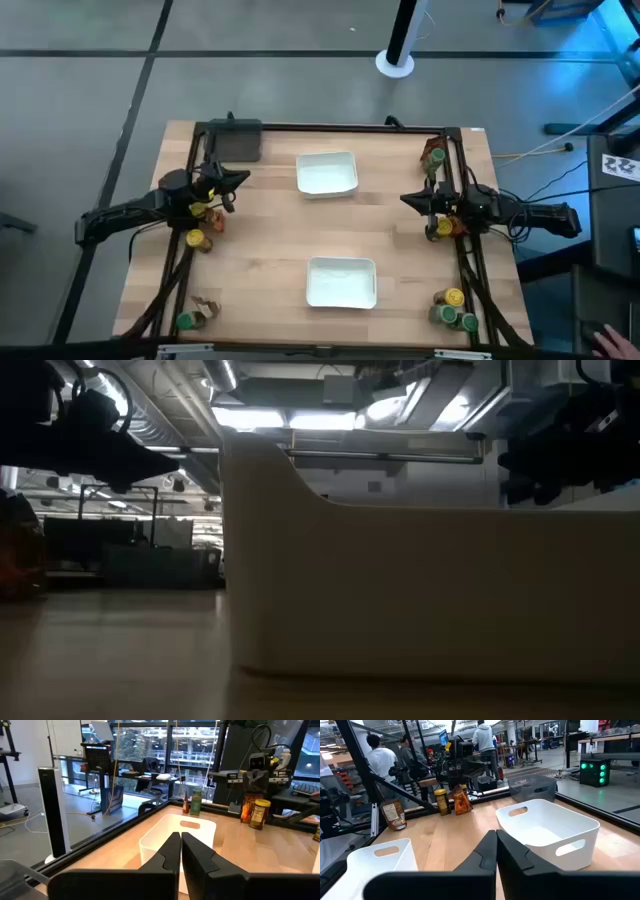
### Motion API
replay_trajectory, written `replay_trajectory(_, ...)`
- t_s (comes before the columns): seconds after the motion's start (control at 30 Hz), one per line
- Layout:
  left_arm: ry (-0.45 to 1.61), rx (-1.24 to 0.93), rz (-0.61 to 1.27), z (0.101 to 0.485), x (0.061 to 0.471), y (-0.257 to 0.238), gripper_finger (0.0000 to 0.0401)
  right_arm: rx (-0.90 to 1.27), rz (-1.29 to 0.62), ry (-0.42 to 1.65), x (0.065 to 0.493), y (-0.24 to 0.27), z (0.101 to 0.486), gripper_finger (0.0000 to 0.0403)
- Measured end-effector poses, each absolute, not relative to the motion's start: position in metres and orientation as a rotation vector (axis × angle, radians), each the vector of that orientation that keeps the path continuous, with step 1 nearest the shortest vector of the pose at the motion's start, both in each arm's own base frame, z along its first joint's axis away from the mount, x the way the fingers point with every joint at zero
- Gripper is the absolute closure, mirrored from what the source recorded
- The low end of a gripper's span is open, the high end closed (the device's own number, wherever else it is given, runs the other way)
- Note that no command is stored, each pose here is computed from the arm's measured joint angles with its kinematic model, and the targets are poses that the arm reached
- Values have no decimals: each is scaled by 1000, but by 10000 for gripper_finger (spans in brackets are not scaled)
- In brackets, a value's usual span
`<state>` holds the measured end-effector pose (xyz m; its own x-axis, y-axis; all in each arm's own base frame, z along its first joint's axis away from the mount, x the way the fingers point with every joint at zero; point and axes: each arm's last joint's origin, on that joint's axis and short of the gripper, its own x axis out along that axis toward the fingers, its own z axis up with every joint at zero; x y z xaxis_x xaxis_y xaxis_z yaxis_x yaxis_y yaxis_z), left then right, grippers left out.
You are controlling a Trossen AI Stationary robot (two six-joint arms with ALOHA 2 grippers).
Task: Sort spices by type
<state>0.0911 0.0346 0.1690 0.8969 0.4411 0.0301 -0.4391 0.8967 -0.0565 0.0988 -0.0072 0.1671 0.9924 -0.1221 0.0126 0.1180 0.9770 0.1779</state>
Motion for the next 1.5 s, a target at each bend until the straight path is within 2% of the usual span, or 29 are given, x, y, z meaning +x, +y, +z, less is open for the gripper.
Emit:
replay_trajectory(1.33,-43,-49,456,169,91,35,396,178,-121,-24,99,-7,167,393)
replay_trajectory(1.5,-42,-48,456,169,91,35,396,178,-123,-79,98,-7,174,393)
